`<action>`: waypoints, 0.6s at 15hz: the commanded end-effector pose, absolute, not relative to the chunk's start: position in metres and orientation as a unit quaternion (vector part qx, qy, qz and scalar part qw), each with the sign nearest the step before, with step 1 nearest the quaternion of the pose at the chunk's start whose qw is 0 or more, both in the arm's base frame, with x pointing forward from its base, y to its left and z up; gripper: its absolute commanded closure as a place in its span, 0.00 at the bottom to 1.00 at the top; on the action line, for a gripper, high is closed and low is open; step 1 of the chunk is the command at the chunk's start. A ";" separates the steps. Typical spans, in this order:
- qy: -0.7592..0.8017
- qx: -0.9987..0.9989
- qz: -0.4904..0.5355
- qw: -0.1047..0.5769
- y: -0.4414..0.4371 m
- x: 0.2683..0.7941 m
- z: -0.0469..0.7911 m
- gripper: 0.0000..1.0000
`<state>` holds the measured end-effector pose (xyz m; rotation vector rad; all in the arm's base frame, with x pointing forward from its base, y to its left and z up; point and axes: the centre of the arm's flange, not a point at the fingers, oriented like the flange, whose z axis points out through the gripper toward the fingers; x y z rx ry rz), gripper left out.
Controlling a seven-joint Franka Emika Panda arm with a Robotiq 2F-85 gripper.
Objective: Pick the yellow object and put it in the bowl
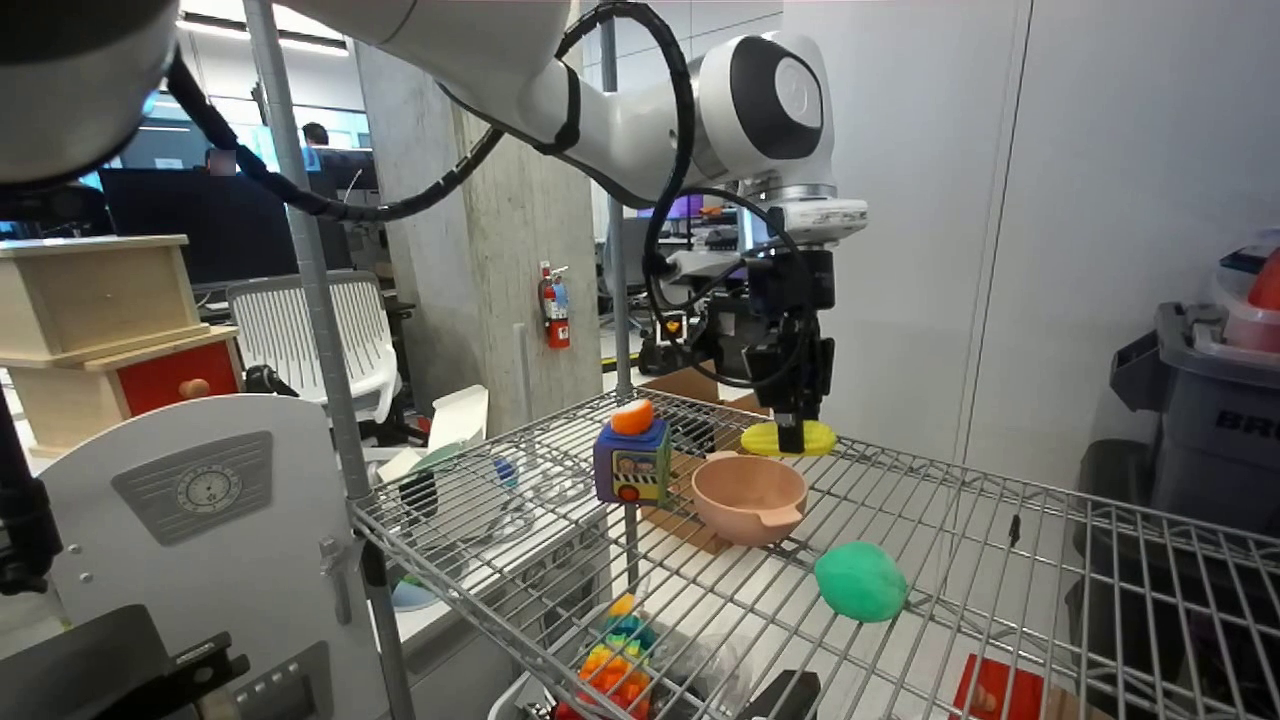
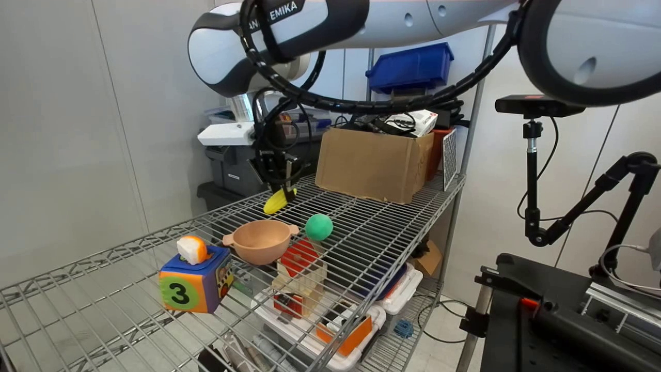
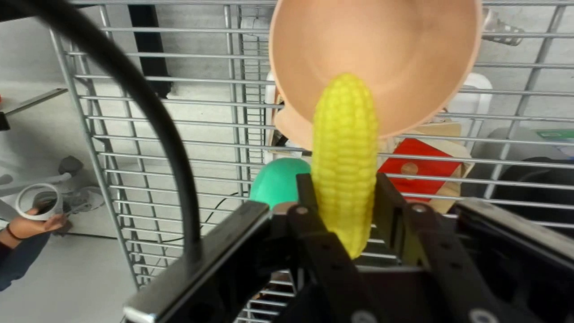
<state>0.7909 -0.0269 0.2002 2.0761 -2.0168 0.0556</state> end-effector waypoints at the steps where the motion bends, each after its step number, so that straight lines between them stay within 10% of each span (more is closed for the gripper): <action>1: -0.677 0.729 0.046 0.093 -0.019 0.868 0.202 0.90; 7: -0.663 0.743 0.044 0.082 -0.007 0.876 0.204 0.90; 8: -0.660 0.746 0.040 0.082 -0.006 0.876 0.204 0.51; 9: -0.654 0.751 0.035 0.084 -0.003 0.876 0.203 0.38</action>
